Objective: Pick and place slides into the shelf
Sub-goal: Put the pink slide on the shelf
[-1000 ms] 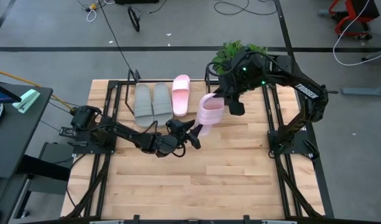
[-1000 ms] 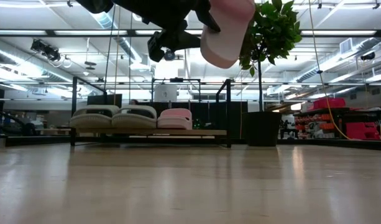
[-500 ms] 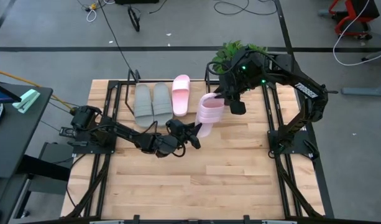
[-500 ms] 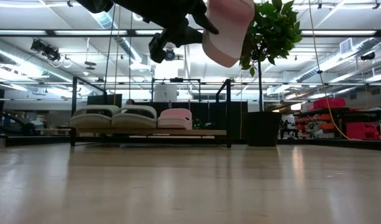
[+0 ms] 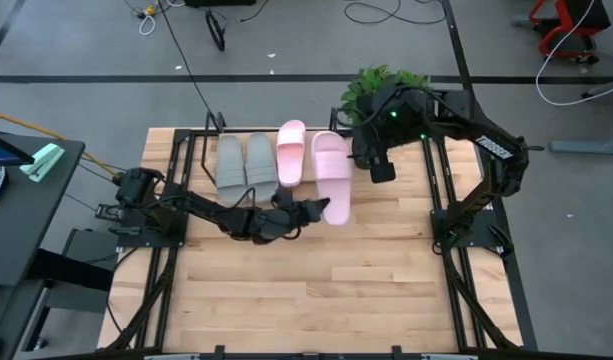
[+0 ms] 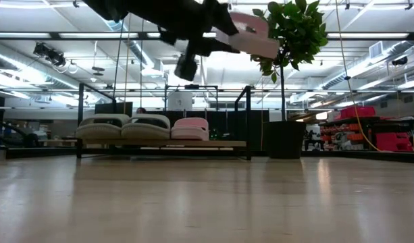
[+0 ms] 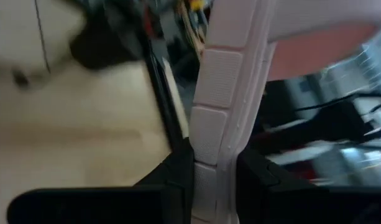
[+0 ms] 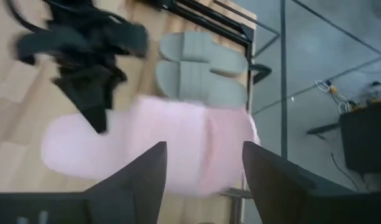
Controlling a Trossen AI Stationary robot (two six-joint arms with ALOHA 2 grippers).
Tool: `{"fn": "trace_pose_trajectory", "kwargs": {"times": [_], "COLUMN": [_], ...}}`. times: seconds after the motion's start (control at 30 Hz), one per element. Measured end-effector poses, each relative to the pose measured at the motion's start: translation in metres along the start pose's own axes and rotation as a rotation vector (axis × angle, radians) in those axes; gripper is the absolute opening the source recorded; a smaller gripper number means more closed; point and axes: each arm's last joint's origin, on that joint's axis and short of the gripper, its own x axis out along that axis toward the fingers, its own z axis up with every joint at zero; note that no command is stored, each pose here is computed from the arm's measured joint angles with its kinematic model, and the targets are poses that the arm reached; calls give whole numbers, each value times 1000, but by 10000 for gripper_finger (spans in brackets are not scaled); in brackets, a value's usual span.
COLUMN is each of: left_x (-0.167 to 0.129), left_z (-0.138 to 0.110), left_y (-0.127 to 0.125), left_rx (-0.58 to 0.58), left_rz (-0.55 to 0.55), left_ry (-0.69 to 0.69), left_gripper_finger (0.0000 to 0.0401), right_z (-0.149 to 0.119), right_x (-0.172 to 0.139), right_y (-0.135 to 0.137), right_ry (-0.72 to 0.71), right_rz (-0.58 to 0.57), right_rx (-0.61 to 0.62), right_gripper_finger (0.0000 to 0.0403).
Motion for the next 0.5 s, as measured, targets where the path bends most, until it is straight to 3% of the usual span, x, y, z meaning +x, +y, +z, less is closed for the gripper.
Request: {"fn": "trace_pose_trajectory", "kwargs": {"times": [0.1,0.23,0.37,0.5], "left_x": [8,17,25,29], "left_z": [5,14,23,31], "left_y": [2,4,3,-2], "left_rx": [-124,-218,-312,-369], "left_rz": [-13,-21,-61,-129], "left_ry": [71,117,161,166], "left_gripper_finger": [80,80,80,80], "right_z": [5,10,10,2], "right_x": [0,8,27,51], "right_y": [8,22,36,50], "right_ry": [-8,48,128,226], "right_rz": [13,-51,-130,-131], "right_rx": [-21,-103,-166,-182], "right_gripper_finger": [214,208,204,204]}}
